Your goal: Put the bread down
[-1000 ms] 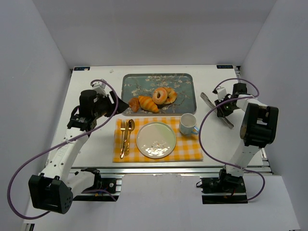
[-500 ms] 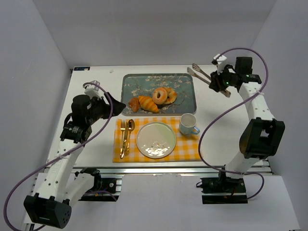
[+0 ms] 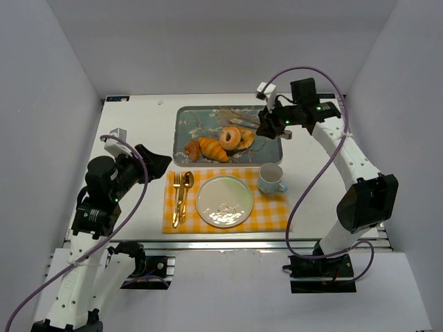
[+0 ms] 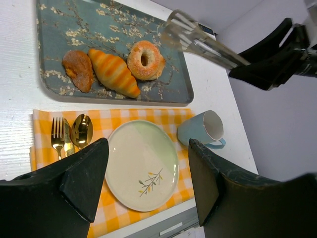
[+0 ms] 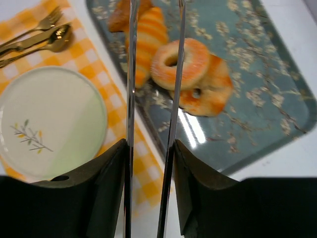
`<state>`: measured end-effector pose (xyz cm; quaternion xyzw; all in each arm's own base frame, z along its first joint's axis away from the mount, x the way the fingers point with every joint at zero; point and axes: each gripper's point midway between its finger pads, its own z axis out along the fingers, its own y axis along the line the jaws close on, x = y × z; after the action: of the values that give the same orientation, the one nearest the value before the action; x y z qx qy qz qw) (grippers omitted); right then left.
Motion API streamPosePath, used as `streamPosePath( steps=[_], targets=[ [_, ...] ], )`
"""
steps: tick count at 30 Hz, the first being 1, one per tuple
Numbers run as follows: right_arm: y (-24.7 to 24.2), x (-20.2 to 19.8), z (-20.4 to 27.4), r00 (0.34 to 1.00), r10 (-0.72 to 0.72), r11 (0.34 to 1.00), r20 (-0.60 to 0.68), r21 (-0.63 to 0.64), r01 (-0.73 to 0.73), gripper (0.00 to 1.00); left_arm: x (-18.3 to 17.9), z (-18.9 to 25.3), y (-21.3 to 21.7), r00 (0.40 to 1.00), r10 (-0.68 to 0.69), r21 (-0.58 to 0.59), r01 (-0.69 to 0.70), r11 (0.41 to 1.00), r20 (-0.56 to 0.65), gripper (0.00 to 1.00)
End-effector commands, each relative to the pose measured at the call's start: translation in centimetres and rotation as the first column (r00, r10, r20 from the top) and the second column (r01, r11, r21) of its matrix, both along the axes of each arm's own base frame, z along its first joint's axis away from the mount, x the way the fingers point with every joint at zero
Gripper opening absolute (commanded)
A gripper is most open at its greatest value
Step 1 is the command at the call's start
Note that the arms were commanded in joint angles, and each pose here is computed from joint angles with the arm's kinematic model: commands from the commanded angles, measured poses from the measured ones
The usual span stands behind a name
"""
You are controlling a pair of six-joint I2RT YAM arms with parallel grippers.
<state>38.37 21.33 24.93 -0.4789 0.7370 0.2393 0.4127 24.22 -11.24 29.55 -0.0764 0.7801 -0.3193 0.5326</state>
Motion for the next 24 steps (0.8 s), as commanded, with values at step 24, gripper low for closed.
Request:
streamPosePath(
  steps=[24],
  targets=[
    [1.5, 1.8, -6.1, 0.988, -0.156, 0.964, 0.02, -0.217, 0.156, 0.42, -2.8, -1.8, 0.8, 0.999, 0.032, -0.033, -0.033, 0.999, -0.041, 0.75]
  ],
)
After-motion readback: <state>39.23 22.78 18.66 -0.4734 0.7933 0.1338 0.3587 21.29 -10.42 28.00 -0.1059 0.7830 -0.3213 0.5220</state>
